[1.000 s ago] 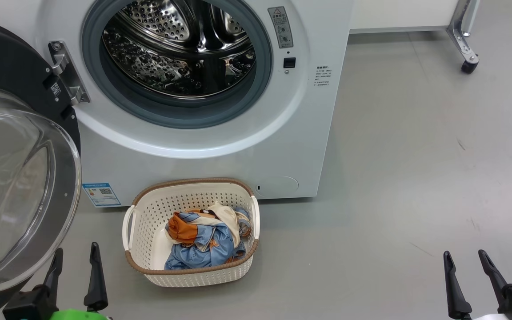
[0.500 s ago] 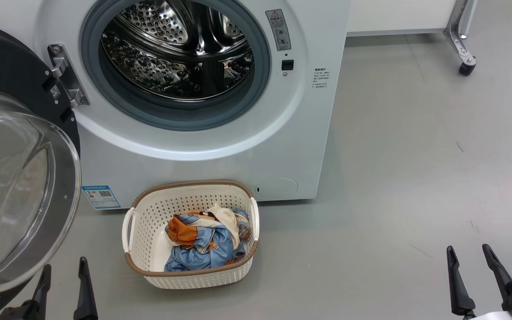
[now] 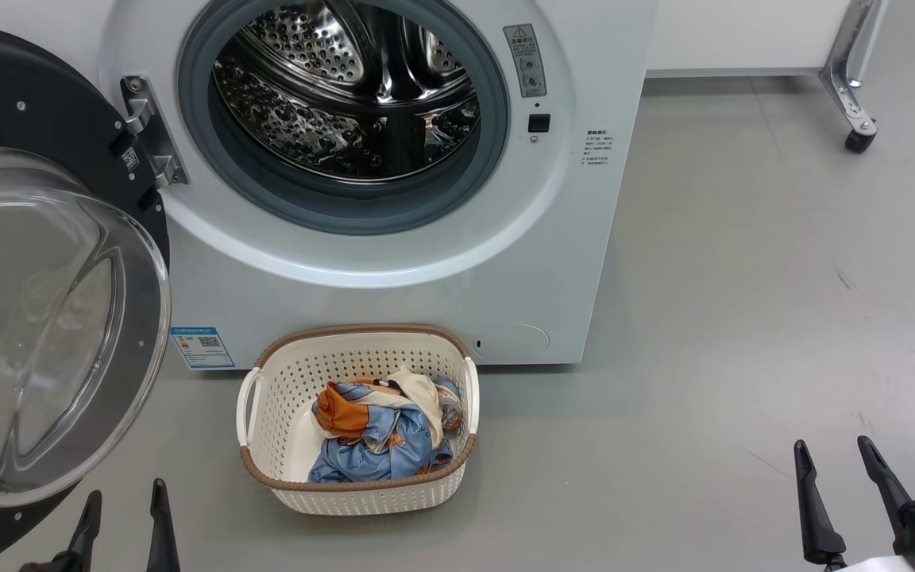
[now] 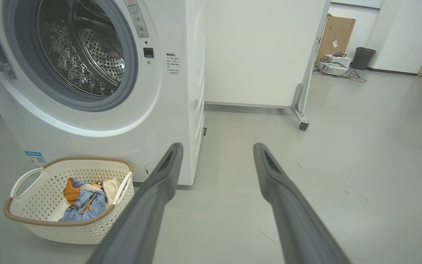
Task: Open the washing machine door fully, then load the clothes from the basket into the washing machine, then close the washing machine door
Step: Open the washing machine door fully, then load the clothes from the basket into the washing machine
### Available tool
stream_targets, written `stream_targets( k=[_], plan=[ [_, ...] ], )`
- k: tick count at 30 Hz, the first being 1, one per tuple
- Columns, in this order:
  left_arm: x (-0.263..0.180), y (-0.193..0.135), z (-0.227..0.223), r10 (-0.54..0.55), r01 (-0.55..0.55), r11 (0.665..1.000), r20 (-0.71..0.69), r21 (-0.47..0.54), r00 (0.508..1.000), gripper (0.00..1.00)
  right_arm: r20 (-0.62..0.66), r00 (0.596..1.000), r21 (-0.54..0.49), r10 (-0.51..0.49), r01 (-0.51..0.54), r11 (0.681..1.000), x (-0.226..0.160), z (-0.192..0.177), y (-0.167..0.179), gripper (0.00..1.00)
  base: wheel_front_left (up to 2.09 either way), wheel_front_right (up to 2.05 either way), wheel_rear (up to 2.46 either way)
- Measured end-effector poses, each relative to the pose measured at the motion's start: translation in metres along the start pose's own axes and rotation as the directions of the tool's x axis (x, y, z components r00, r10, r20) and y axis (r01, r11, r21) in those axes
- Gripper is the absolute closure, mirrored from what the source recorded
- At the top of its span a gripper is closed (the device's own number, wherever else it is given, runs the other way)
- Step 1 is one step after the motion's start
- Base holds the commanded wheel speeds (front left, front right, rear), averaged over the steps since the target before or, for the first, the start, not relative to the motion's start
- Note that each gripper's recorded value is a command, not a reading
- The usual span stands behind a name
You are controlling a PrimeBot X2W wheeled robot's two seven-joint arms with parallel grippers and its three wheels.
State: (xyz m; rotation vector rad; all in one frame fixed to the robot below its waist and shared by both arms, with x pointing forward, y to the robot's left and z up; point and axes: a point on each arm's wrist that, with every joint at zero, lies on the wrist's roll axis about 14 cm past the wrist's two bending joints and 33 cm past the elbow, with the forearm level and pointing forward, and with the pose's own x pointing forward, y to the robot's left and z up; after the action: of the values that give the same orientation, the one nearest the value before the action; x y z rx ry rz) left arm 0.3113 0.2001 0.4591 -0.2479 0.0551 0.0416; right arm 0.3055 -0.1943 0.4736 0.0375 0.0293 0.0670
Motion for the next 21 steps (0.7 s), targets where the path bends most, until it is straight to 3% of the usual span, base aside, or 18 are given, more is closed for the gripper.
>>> stream_targets(
  k=[21],
  plan=[
    [-0.0006, 0.0093, -0.0001, 0.028, -0.028, 1.0, -0.003, 0.012, 1.0, 0.0, -0.024, 1.0, 0.013, 0.009, -0.009, 1.0, 0.0028, -0.007, 0.0036, 0.0, 0.01, -0.01, 0.0]
  ],
)
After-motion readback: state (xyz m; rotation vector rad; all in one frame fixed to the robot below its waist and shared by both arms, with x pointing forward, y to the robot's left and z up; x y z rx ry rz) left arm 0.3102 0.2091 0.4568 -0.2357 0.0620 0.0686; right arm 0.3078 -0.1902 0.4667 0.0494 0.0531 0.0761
